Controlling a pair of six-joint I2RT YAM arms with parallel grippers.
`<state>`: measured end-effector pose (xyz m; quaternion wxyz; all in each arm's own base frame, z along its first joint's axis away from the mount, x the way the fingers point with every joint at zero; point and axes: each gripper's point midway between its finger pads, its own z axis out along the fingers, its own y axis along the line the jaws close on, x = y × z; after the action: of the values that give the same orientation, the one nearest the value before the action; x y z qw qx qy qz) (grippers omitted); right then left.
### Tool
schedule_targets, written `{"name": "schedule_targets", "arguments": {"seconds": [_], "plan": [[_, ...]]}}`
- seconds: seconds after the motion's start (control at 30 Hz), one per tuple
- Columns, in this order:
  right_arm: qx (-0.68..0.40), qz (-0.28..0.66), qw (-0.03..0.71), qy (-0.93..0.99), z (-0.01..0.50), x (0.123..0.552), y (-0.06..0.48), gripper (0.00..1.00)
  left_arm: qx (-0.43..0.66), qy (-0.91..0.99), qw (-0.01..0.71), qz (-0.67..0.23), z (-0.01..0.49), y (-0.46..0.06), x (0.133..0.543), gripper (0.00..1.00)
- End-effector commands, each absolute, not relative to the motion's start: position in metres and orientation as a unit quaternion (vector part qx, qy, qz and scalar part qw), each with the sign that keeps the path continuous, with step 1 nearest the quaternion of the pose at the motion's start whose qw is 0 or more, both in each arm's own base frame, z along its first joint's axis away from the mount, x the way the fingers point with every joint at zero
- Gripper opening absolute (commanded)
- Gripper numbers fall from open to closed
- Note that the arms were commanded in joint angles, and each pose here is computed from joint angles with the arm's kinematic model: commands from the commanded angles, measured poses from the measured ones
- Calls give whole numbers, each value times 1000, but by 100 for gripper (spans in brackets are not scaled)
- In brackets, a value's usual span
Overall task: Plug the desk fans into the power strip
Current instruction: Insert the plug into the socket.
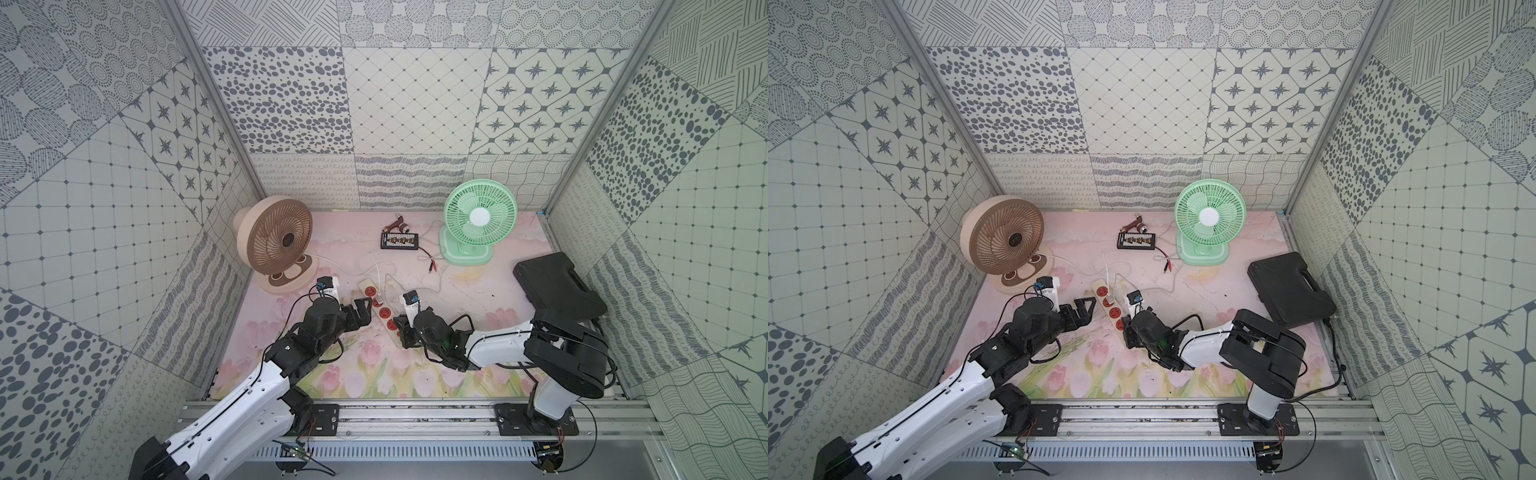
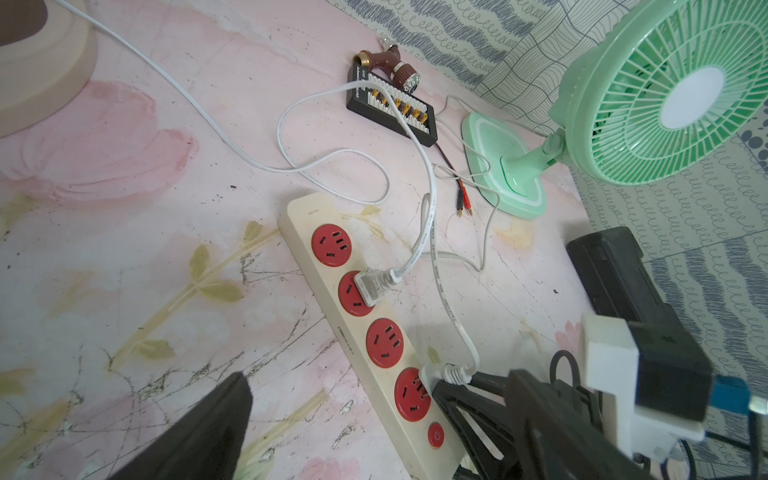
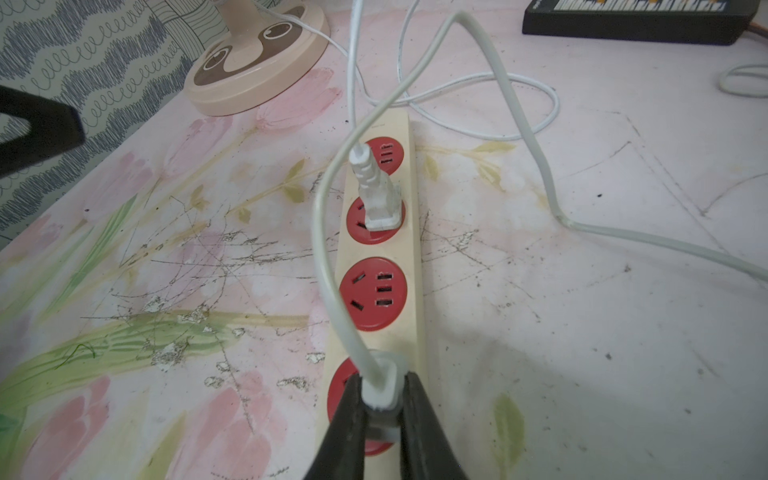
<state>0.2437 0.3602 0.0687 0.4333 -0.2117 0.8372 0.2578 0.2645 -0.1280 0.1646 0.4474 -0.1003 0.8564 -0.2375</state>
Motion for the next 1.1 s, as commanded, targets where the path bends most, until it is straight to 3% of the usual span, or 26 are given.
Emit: {"name": "schedule_targets", "arguments": {"seconds": [0.0, 1.07], "plan": [[-261, 196, 375, 868, 17, 220, 339, 0, -93, 844, 468, -245, 175, -129, 271, 100], [-302, 129, 341, 881, -21, 192, 324, 0, -93, 843, 470, -243, 176, -128, 271, 99]]}}
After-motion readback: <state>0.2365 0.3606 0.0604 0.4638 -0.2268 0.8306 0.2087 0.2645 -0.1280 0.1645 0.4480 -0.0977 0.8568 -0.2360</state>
